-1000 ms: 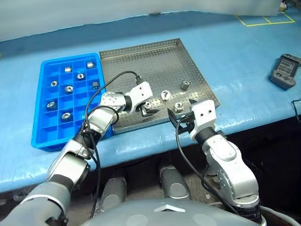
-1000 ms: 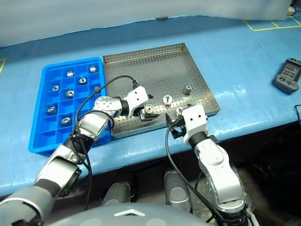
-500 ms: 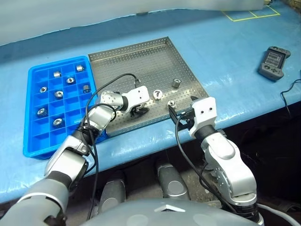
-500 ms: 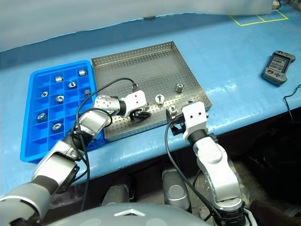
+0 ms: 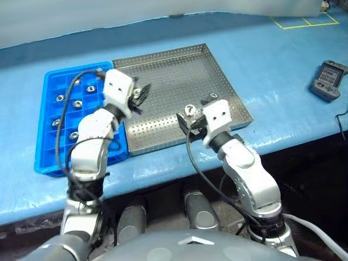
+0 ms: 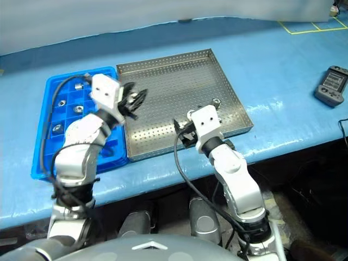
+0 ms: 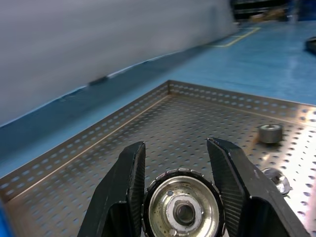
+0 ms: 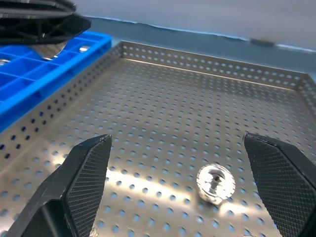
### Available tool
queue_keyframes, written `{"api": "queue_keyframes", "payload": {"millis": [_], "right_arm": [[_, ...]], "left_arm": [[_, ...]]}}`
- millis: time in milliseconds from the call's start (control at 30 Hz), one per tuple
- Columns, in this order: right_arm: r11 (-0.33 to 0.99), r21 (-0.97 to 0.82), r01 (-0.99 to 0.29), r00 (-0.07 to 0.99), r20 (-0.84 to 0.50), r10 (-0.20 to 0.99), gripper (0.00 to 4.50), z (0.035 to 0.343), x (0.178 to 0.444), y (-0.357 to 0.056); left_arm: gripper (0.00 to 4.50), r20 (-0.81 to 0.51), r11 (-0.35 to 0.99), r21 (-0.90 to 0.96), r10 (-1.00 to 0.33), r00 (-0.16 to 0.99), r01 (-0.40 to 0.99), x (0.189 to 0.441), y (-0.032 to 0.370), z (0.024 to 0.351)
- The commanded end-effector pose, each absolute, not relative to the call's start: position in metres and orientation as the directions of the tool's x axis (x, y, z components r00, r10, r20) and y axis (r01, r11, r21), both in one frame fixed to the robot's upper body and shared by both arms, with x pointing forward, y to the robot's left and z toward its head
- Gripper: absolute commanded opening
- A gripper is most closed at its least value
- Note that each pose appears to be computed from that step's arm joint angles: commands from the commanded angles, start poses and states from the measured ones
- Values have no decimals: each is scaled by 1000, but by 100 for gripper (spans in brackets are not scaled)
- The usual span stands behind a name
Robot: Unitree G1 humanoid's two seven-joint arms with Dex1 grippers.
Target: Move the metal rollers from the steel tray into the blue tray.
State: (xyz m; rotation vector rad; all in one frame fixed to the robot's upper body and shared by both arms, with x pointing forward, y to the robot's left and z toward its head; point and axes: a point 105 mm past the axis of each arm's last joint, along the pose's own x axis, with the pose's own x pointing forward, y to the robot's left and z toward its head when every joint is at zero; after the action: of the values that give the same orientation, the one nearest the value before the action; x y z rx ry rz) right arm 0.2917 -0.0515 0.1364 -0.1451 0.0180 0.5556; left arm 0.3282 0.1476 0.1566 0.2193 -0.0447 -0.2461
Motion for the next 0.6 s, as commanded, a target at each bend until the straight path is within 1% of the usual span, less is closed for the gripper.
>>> {"api": "queue_keyframes", "payload": {"millis": [33,133,167,267,367,500,600], "right_arm": [[764,-143,-629,773,-14,634,450,146,288,-25],[700,-195,-687,716,-15,698,450,145,287,-9],[680,-211,-702,698,-16,716,450,145,287,-5],[658,-210,-724,675,-16,738,450,145,287,0],[644,-206,-737,660,-14,751,450,144,287,4],[634,-199,-747,649,-14,760,450,143,286,8],[635,-202,-746,651,-18,759,450,142,285,8]], "left_arm": [[171,79,970,241,-28,997,8,303,175,164],[171,39,963,229,134,990,-139,287,196,147],[171,34,948,238,210,977,-212,280,206,142],[171,27,913,238,336,941,-333,267,223,135],[171,3,882,233,421,907,-410,257,238,127],[171,-31,864,253,457,889,-435,253,248,116],[171,-63,831,275,517,853,-484,247,261,107]]}}
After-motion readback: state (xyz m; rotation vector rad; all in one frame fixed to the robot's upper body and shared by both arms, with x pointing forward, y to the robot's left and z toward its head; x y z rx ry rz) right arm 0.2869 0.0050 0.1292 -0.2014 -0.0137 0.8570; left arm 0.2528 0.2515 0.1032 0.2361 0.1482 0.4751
